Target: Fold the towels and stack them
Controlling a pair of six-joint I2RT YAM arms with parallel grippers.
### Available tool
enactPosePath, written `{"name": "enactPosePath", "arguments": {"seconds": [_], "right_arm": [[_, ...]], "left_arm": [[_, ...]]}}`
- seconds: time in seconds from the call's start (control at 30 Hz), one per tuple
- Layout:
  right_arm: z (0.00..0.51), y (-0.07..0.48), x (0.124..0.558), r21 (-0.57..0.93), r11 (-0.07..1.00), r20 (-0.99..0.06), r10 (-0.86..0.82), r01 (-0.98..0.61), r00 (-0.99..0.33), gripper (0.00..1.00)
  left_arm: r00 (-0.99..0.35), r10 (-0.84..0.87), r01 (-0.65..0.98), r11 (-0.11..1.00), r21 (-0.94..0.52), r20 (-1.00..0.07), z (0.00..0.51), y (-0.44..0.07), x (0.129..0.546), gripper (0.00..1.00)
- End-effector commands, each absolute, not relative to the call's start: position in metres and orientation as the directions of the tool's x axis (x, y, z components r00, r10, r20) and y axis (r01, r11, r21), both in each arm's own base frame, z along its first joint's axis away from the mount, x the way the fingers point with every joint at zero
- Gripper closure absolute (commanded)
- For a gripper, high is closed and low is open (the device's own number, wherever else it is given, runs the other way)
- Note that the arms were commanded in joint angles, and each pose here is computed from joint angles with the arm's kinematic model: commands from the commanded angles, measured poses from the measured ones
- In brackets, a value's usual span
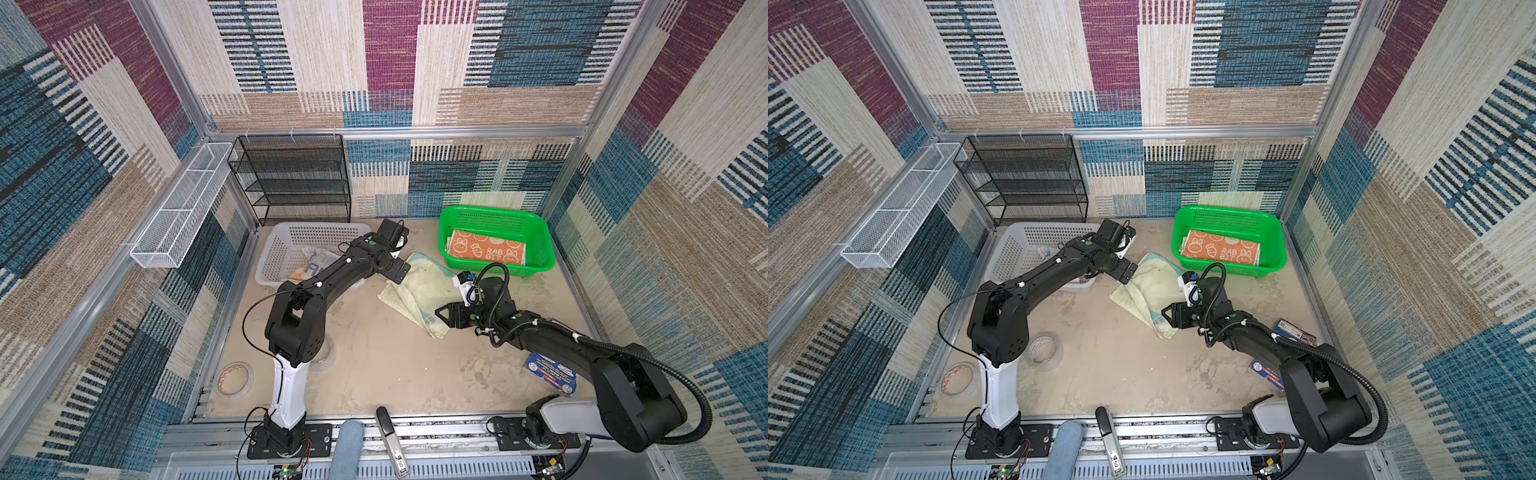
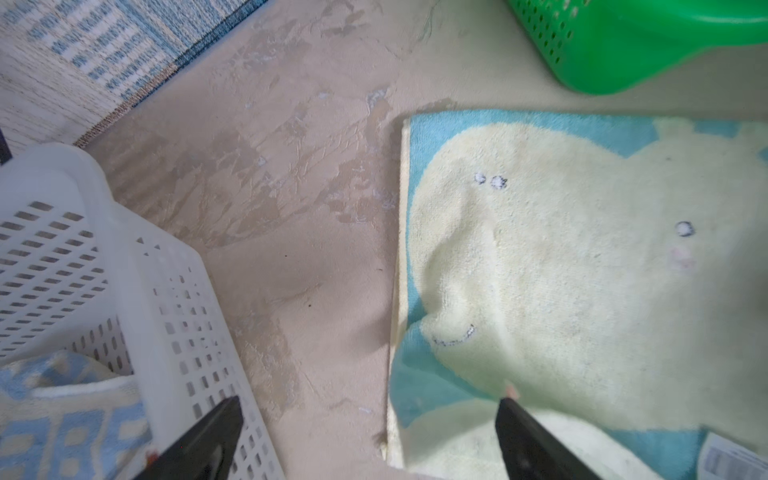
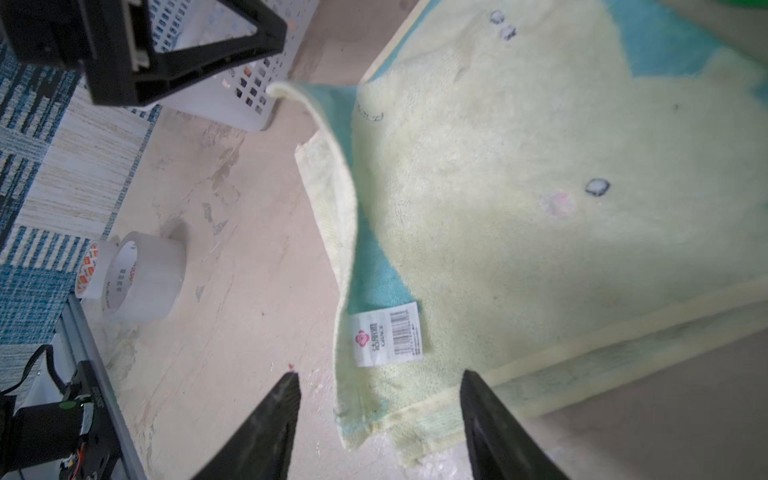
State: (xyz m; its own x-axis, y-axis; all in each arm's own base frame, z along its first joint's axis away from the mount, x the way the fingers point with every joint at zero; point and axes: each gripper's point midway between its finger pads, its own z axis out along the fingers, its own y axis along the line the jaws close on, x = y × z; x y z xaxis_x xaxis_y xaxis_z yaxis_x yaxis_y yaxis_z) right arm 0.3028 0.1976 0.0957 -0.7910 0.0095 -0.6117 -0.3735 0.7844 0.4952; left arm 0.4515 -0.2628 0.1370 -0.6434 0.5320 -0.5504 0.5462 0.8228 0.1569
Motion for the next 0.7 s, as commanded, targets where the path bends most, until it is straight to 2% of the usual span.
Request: {"name": "enactPosePath", "arguments": {"seconds": [0.0,0.23,0.4,0.53,0.67], "right_arm": [[0.091,0.197,0.308,0.493,0.806,-0.596,0.037,-0.329,-0.802,0.41],[0.063,0.220,0.304,0.495,0.805,-0.545,-0.005,-0.327,-0.838,0.54],[0.029,0.211,0.288,0.468,0.851,-0.445,-0.006,-0.238,-0.895,0.73],[0.006,0.183,0.261,0.413,0.902,-0.361,0.031,-0.130,-0.932,0.76],[0.002,0.165,0.242,0.396,0.917,-0.324,0.084,-0.055,-0.942,0.77]], "left_arm": [[-0.605,0.488,0.553,0.826,0.109,-0.629,0.160,-0.275,0.453,0.01],[-0.556,0.433,0.561,0.825,0.064,-0.710,0.181,-0.282,0.450,0.04],[-0.568,0.443,0.563,0.824,0.065,-0.694,0.174,-0.282,0.450,0.05],[-0.594,0.452,0.561,0.826,0.059,-0.666,0.163,-0.283,0.452,0.01],[-0.609,0.462,0.570,0.820,0.049,-0.645,0.154,-0.289,0.458,0.01]]}}
